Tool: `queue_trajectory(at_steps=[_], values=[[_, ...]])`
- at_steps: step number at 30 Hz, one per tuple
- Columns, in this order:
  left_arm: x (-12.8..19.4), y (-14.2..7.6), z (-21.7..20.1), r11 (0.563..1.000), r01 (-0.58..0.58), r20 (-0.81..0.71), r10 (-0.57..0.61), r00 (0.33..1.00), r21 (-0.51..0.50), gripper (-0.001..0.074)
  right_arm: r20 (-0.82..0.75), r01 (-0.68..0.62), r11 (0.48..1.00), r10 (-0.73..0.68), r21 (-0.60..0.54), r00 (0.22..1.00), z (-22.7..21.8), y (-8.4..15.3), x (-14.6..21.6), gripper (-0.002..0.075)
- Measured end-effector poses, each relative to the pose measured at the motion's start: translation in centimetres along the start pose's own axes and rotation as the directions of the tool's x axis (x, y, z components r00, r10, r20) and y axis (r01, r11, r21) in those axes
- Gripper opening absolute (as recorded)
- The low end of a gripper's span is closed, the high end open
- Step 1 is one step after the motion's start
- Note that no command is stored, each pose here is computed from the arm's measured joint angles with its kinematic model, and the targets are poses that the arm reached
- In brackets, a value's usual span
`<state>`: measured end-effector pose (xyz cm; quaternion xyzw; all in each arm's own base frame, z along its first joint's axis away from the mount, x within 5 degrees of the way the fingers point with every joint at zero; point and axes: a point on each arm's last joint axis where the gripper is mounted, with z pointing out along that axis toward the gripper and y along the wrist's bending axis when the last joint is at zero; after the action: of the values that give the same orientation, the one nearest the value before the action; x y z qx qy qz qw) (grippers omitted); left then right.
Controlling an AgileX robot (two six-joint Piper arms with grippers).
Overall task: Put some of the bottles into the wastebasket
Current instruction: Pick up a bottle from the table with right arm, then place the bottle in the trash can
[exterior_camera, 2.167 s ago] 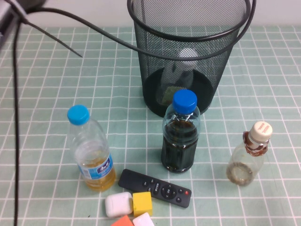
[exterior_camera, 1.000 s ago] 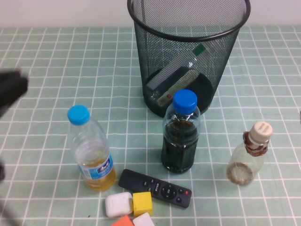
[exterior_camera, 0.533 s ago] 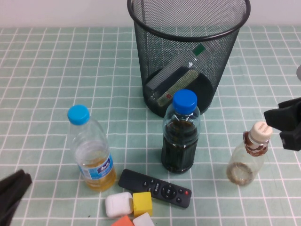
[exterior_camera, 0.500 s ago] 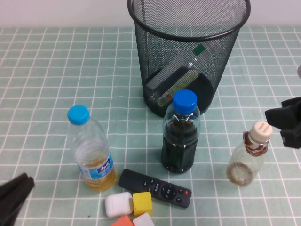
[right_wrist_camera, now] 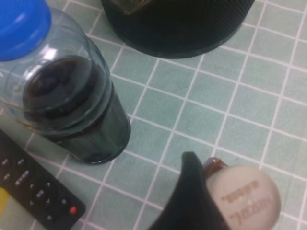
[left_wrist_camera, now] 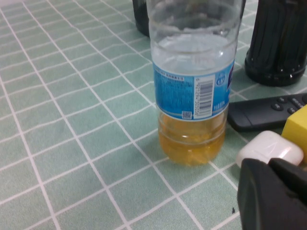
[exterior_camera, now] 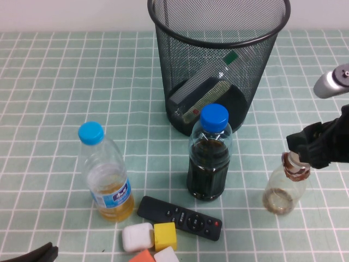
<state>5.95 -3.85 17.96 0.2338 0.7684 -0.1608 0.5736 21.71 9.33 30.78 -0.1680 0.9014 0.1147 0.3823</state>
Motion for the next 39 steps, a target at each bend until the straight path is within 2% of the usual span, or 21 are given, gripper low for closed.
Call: queue_trajectory(at_steps=[9, 17, 20, 24, 29, 32, 35, 39], values=[[0.3, 0.0, 0.0, 1.0, 0.003, -0.007, -0.003, 1.0, 0.0, -0.0001, -0.013, -0.016, 1.0, 0.016, 0.006, 1.0, 2.3, -0.2, 0.5, 0.0461], [0.3, 0.0, 0.0, 1.0, 0.003, -0.007, -0.003, 1.0, 0.0, -0.0001, -0.1, -0.037, 0.999, 0.038, 0.01, 0.994, 5.6, -0.5, 1.2, 0.0458], [0.3, 0.0, 0.0, 1.0, 0.004, -0.007, -0.004, 1.0, 0.0, -0.0001, -0.112, -0.042, 0.999, 0.044, 0.014, 0.993, 6.5, -0.6, 1.4, 0.0421], [0.3, 0.0, 0.0, 1.0, 0.004, -0.007, -0.004, 1.0, 0.0, -0.0001, -0.114, -0.043, 0.999, 0.044, 0.016, 0.993, 6.9, -0.6, 1.5, 0.0285], [0.3, 0.0, 0.0, 1.0, 0.004, -0.007, -0.004, 1.0, 0.0, -0.0001, -0.124, -0.046, 0.999, 0.047, 0.014, 0.991, 6.7, -0.6, 1.5, 0.0284], [0.3, 0.0, 0.0, 1.0, 0.004, -0.007, -0.004, 1.0, 0.0, -0.0001, -0.181, -0.058, 0.998, 0.061, 0.019, 0.982, 5.9, -0.5, 0.9, 0.0284], [0.3, 0.0, 0.0, 1.0, 0.004, -0.007, -0.004, 1.0, 0.0, -0.0001, -0.223, -0.062, 0.994, 0.08, 0.087, 0.971, 4.1, -0.8, -1.5, 0.0284], [0.3, 0.0, 0.0, 1.0, 0.004, -0.005, -0.004, 1.0, 0.0, -0.0001, -0.203, -0.042, 0.959, 0.102, 0.279, 0.974, 0.1, -2.1, -6.0, 0.0284]])
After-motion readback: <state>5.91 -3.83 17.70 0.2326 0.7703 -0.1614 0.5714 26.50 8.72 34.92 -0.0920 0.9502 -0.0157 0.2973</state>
